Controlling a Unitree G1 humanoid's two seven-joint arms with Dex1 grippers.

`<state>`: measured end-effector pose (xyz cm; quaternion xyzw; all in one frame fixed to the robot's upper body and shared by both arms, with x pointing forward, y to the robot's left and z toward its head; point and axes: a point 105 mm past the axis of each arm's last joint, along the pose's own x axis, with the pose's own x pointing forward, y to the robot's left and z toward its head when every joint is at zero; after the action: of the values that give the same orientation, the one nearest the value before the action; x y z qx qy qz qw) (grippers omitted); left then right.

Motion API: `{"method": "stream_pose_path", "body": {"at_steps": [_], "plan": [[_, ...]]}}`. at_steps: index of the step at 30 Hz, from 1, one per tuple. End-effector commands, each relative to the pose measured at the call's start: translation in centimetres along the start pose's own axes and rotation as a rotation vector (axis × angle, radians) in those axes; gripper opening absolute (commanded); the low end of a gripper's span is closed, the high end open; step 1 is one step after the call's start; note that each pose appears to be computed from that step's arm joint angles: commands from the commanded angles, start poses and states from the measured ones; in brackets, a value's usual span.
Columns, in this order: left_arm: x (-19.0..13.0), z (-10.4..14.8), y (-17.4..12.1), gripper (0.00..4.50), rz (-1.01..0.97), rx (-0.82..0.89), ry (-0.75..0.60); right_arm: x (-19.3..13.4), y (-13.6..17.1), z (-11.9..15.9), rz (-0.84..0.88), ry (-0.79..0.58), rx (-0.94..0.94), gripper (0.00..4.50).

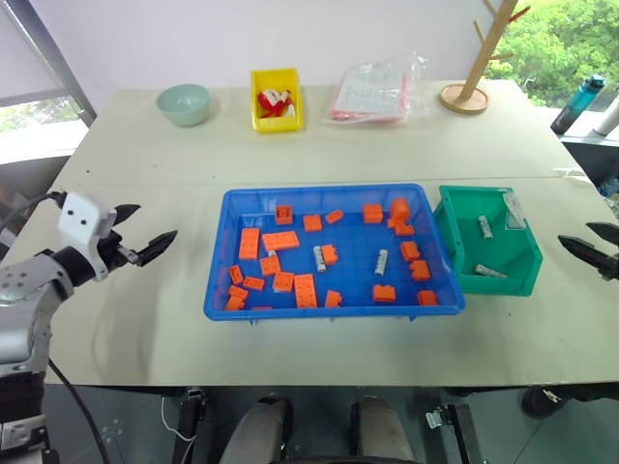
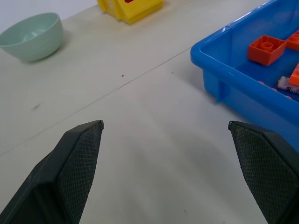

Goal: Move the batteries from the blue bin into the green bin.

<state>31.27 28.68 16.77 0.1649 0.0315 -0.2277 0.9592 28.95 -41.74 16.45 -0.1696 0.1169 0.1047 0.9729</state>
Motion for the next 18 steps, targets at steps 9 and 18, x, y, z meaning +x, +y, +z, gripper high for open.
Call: {"method": "stream_pose_path", "body": {"at_steps": [9,18], "plan": [[0.0,2.4,0.4,4.50,-0.003,0.002,-0.073,-0.3,-0.3,1.7,-0.049,-0.072,-0.015,2.88],[0.4,3.6,-0.5,4.50,-0.045,0.006,-0.105,0.1,-0.5,2.9,-0.051,-0.079,-0.019,4.47]]}}
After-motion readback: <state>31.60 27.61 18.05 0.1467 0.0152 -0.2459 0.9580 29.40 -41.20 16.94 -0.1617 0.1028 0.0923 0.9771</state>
